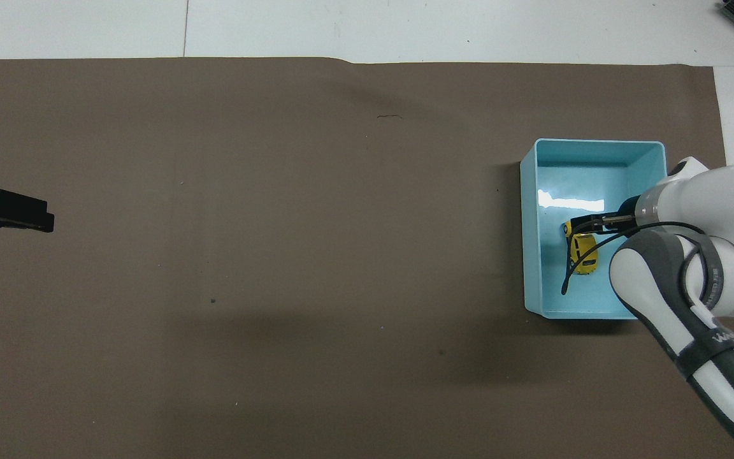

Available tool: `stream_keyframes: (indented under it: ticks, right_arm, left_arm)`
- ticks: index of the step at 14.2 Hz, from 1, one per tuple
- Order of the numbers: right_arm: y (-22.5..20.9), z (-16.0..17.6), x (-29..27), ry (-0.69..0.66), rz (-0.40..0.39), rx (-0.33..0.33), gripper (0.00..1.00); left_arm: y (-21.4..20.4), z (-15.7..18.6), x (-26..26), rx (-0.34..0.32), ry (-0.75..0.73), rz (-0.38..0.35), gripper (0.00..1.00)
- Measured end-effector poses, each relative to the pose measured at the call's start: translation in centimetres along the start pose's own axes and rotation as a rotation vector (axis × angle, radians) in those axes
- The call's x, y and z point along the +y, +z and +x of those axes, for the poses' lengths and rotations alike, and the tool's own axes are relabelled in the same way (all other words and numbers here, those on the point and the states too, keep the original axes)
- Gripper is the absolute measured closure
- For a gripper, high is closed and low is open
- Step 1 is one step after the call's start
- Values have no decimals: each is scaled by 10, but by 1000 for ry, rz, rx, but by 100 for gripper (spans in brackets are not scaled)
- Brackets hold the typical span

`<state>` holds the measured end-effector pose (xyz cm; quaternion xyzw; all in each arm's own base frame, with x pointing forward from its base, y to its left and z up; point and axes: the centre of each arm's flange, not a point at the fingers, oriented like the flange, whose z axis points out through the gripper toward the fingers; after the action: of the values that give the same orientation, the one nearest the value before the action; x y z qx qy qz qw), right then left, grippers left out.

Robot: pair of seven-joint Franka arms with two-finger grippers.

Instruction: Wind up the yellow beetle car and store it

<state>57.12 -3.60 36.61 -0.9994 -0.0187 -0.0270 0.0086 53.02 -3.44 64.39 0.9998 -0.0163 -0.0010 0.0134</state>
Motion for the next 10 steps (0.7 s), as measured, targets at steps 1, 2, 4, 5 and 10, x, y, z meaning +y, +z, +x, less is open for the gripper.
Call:
stream_keyframes:
  ticks: [1, 2, 4, 5, 10]
  right_arm:
    - [-10, 4, 1, -5, -6, -6, 0]
    - [-21, 7, 1, -5, -8, -12, 0]
    - [-43, 11, 0, -7, -14, -2, 0]
    - [-52, 11, -2, -7, -17, 5, 0]
    - [-84, 15, -33, 30, -18, -33, 0]
  left_arm:
    - [0, 0, 0, 0, 0, 0, 0]
    - [0, 0, 0, 0, 0, 0, 0]
    - [0, 0, 0, 0, 0, 0, 0]
    - [0, 0, 0, 0, 0, 0, 0]
    - [0, 0, 0, 0, 0, 0, 0]
